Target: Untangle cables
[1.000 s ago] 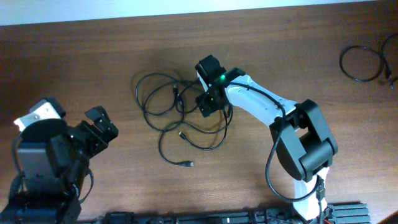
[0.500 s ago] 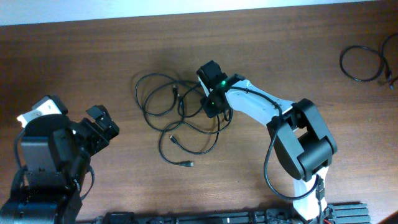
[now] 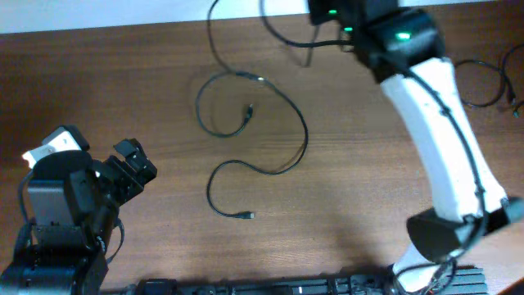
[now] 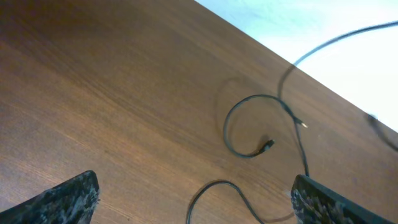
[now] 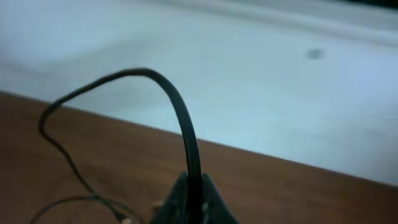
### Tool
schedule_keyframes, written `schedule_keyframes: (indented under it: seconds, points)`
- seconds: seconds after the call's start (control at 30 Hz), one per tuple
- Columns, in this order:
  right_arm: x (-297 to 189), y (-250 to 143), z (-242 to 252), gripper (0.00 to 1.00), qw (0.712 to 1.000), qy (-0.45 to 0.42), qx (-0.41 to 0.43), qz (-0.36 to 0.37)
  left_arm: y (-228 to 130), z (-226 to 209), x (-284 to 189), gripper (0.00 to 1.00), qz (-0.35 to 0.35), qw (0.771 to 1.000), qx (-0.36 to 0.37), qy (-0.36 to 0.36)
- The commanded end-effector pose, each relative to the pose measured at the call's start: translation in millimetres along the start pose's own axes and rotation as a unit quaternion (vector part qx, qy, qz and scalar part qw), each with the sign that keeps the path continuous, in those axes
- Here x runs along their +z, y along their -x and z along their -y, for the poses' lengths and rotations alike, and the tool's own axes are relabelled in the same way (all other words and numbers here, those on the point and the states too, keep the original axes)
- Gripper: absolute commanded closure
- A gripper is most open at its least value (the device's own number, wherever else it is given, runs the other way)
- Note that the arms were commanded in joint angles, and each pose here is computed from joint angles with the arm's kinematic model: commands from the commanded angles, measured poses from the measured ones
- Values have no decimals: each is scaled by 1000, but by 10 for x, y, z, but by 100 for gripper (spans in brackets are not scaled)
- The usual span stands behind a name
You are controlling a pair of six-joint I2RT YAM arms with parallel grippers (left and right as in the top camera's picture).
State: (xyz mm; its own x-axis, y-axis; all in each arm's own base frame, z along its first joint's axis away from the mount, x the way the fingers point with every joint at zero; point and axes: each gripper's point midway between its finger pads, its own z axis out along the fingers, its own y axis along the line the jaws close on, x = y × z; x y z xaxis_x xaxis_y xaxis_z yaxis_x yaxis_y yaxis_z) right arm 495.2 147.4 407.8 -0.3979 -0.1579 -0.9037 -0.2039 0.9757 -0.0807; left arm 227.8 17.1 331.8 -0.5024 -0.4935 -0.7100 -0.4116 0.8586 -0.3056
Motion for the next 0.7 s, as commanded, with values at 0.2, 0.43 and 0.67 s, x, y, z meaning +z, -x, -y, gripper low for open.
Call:
schedule_keyframes:
  seconds: [0.2, 0.43, 0.67]
  points:
    - [-47, -280, -170, 96, 981, 167, 69, -67, 33, -21, -21, 1, 8, 1000, 6, 5]
    - [1583, -1329, -905, 96, 963, 224, -103, -109, 33, -21, -21, 1, 8, 1000, 6, 5]
    - [1717, -155, -1289, 96, 954, 209, -130, 172, 33, -21, -21, 1, 8, 1000, 6, 5]
